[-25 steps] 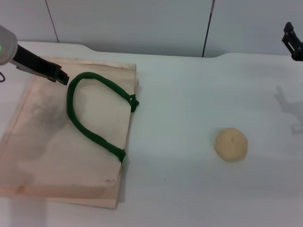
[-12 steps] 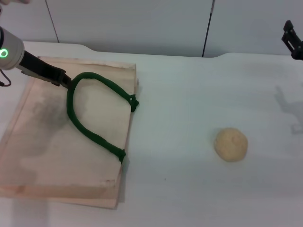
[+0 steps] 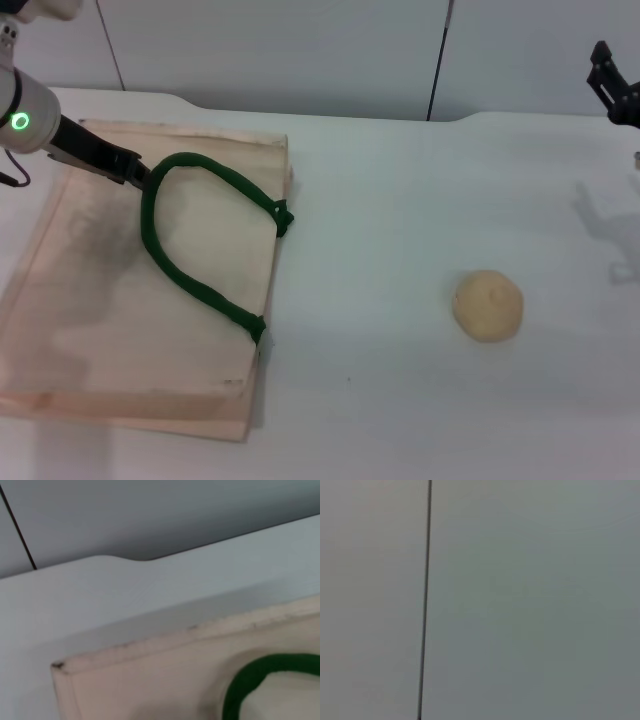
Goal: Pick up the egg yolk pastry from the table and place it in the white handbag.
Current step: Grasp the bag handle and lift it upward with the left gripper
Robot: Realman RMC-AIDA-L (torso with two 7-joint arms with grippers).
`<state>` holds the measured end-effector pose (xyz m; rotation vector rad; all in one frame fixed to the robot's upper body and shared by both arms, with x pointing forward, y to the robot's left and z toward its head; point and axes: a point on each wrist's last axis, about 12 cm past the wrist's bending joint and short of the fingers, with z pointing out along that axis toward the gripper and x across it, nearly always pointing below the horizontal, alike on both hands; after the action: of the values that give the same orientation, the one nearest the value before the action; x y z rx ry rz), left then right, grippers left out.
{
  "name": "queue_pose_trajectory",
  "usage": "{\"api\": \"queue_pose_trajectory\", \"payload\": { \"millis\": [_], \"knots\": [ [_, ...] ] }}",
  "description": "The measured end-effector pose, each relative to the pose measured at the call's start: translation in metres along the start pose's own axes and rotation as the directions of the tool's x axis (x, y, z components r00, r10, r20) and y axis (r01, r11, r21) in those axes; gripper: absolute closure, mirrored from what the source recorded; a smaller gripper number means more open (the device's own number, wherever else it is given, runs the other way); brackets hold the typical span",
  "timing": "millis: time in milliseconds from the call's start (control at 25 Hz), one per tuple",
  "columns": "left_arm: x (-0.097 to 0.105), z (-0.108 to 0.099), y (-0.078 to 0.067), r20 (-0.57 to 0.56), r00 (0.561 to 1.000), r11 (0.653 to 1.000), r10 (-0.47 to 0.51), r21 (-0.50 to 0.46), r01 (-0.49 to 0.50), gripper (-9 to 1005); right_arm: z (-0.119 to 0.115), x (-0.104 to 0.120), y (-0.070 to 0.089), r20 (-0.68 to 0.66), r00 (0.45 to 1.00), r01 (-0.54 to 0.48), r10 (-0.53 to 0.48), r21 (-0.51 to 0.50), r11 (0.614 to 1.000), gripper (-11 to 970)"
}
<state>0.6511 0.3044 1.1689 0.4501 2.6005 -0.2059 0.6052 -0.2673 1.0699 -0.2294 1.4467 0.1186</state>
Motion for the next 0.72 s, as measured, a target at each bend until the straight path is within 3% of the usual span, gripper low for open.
{"api": "queue_pose_trajectory", "payload": {
  "millis": [720],
  "knots": [
    [-0.003,0.019,-0.013,0.004,0.999,0.999,0.035,0.004,-0.035,692,0.002,-0.001,0.001,0.003,1.000,0.001,-0.001,-0.005,1.000,192]
  ]
}}
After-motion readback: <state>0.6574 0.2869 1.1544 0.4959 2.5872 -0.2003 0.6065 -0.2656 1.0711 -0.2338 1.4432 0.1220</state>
